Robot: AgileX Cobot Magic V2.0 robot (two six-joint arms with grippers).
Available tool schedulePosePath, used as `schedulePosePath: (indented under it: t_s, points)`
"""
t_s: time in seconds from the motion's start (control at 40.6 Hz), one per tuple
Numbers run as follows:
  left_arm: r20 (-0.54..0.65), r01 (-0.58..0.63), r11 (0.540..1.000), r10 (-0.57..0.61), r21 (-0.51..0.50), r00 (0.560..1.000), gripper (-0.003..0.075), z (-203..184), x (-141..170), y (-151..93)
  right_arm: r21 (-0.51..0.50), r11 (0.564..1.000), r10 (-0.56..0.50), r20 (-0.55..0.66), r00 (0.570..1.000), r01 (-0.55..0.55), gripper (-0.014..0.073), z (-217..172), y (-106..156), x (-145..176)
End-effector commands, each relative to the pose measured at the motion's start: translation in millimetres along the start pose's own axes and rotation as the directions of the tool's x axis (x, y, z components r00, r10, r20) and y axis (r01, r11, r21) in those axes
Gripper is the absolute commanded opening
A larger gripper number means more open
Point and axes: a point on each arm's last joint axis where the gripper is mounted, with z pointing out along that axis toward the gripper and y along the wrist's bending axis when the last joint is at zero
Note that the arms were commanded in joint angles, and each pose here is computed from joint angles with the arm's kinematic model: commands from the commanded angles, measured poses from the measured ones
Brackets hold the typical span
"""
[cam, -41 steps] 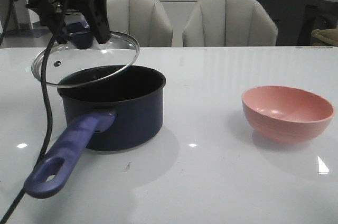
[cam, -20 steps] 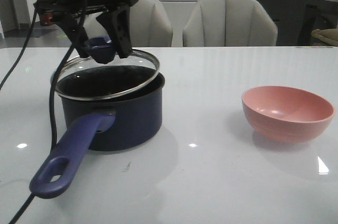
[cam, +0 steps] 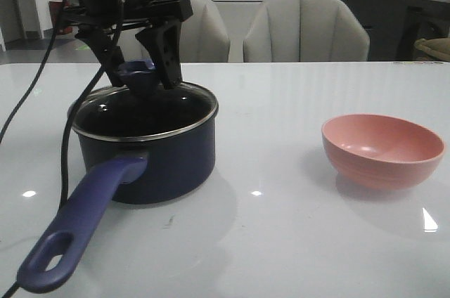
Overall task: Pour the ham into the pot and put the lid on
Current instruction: 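Lift the glass lid and carry it over the saucepan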
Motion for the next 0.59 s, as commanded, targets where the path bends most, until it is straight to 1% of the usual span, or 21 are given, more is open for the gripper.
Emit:
schedulePosePath:
  t_s: [0.0,0.049,0.172,0.271,0.32,0.37,0.493,0.567]
  points:
    - [0.092,-0.017,1.000,0.016,0.006,0.996,0.0240,-25.8,-4.6,-7.0,0.017,1.000,-0.008,0.090,0.996,0.006,0.0178,-1.4,-1.0,-15.3]
    - [0.104,-0.014,1.000,0.012,0.013,0.995,0.0291,-26.0,-5.7,-7.6,0.017,1.000,-0.008,0.090,0.996,0.006,0.0178,-1.4,-1.0,-15.3]
    - [0.112,-0.012,1.000,0.010,0.017,0.994,0.0456,-26.0,-6.4,-8.0,0.017,1.000,-0.008,0.090,0.996,0.006,0.0178,-1.4,-1.0,-15.3]
    - [0.112,-0.012,1.000,0.010,0.019,0.994,0.0552,-26.0,-6.4,-8.1,0.017,1.000,-0.008,0.090,0.996,0.006,0.0178,-1.4,-1.0,-15.3]
    - [0.112,-0.012,1.000,0.010,0.019,0.994,0.0581,-26.0,-6.4,-8.1,0.017,1.000,-0.008,0.090,0.996,0.006,0.0178,-1.4,-1.0,-15.3]
    - [0.112,-0.010,1.000,0.007,0.024,0.994,0.0591,-26.0,-6.4,-8.5,0.017,1.000,-0.008,0.090,0.996,0.006,0.0178,-1.4,-1.0,-15.3]
    - [0.135,-0.010,0.999,0.005,0.037,0.991,0.0584,-33.7,-10.4,-10.8,0.017,1.000,-0.008,0.090,0.996,0.006,0.0178,-1.4,-1.0,-15.3]
    - [0.166,-0.016,0.999,0.010,0.037,0.986,0.0584,-46.0,-14.7,-11.7,0.017,1.000,-0.008,0.090,0.996,0.006,0.0178,-1.4,-1.0,-15.3]
